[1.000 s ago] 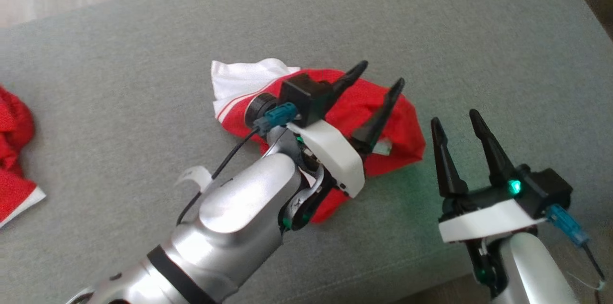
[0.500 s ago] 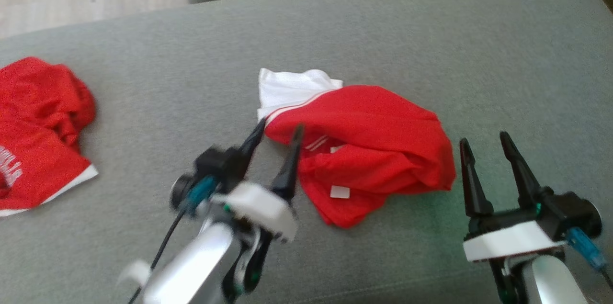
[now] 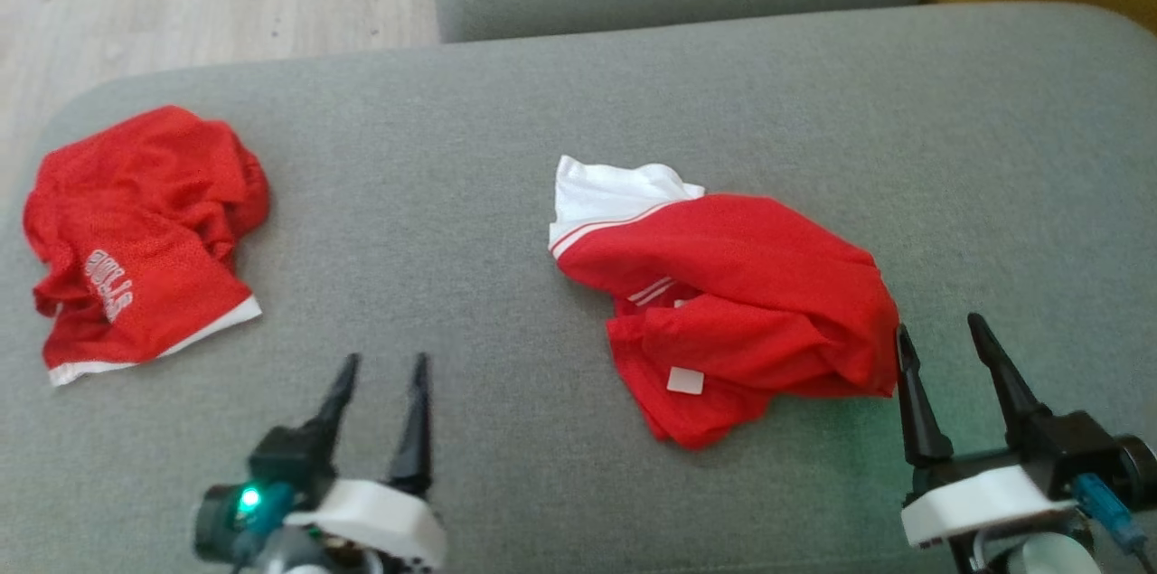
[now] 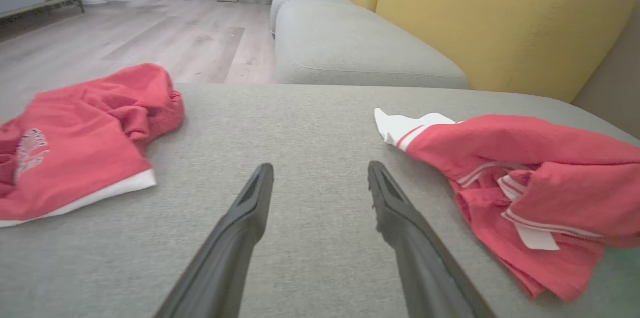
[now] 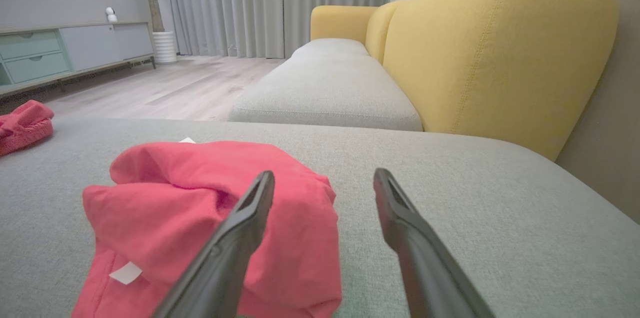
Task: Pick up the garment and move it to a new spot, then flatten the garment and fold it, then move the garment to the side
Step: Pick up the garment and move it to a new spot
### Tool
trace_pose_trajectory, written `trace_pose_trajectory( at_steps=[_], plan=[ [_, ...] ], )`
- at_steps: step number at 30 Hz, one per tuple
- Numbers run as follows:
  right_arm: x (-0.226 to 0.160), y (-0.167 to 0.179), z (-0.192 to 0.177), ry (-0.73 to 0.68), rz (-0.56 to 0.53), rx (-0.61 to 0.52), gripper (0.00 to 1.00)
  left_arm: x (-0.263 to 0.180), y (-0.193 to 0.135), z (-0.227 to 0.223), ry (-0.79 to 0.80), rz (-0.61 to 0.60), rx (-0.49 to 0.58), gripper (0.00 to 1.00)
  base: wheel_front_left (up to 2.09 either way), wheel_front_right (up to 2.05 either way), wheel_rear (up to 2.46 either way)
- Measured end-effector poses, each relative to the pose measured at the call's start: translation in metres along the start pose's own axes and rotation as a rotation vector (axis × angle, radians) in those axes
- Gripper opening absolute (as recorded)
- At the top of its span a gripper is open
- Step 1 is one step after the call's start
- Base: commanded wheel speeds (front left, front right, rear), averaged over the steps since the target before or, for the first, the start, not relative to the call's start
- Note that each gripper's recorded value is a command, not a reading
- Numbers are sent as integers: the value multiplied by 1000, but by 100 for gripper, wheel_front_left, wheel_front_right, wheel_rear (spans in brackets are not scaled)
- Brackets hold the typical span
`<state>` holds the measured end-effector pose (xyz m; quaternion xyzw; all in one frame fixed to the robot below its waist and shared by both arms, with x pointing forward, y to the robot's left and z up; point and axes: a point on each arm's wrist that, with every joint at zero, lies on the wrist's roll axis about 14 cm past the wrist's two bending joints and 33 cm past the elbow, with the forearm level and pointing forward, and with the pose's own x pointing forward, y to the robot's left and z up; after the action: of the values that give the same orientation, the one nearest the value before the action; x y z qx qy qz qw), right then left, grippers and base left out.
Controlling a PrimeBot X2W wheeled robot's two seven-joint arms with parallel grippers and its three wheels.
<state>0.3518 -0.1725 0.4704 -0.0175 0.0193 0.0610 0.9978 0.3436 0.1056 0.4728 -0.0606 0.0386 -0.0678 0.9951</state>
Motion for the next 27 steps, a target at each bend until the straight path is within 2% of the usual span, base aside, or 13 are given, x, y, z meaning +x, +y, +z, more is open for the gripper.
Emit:
trace_pose_trajectory(
  at_steps=[6, 12, 27],
  plan=[
    [1, 4, 3, -8, 14, -9, 100, -13, 39, 13, -55, 111, 42, 100, 0, 0, 0],
    [2, 9, 7, -22, 26, -6, 100, -34, 63, 9, -51, 185, 46, 100, 0, 0, 0],
    [-5, 13, 2, -7, 32, 6, 100, -38, 62, 11, -70, 171, 37, 100, 0, 0, 0]
  ],
)
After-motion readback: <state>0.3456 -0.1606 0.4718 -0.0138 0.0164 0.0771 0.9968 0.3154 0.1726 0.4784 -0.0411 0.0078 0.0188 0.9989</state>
